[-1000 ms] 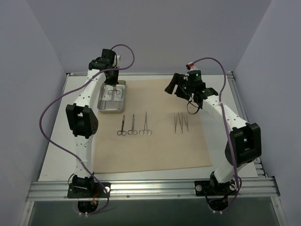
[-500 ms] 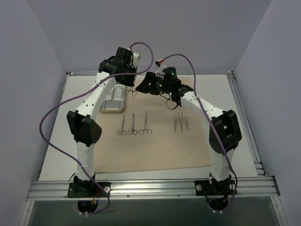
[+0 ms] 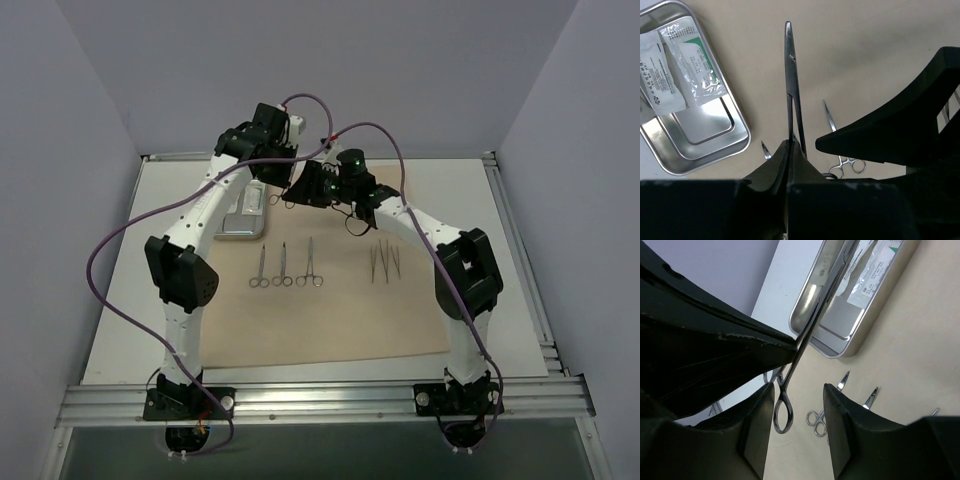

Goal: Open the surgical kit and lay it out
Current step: Place the medical item in the surgical kit.

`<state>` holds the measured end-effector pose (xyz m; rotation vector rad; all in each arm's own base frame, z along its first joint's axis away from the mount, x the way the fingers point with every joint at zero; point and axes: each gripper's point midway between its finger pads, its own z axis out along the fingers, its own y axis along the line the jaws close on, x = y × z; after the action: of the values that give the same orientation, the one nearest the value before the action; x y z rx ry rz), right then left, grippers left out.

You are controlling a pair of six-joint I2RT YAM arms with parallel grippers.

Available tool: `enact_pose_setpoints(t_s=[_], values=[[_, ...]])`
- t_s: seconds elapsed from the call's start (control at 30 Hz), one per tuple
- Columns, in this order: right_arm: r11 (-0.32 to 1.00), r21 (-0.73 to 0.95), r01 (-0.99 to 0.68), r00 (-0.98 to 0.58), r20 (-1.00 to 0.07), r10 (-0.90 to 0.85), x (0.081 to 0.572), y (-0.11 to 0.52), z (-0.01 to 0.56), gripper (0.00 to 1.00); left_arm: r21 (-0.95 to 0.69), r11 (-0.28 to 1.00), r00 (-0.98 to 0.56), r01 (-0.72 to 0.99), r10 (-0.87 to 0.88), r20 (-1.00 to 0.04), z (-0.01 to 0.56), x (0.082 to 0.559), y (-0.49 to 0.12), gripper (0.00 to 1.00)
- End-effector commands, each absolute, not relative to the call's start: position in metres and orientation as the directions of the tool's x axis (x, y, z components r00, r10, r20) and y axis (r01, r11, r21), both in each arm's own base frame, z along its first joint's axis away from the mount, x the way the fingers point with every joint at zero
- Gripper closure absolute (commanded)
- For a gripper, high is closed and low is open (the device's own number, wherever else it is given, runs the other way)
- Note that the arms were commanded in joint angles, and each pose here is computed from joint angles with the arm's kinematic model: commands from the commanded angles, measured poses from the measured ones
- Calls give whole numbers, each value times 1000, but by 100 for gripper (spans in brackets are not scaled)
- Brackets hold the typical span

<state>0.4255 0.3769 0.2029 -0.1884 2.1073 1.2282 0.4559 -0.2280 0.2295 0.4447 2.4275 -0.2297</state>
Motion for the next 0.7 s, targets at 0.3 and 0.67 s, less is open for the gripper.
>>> enact_pose_setpoints(t_s=[0.3, 0.67], values=[[447, 733, -513, -731, -646, 220, 429, 396, 231, 99, -98, 915, -696, 390, 224, -682, 253, 453, -236, 98], [524, 694, -494, -754, -641, 139, 418, 332, 201, 100, -103, 880, -681, 463, 279, -677, 258, 441, -233, 52]])
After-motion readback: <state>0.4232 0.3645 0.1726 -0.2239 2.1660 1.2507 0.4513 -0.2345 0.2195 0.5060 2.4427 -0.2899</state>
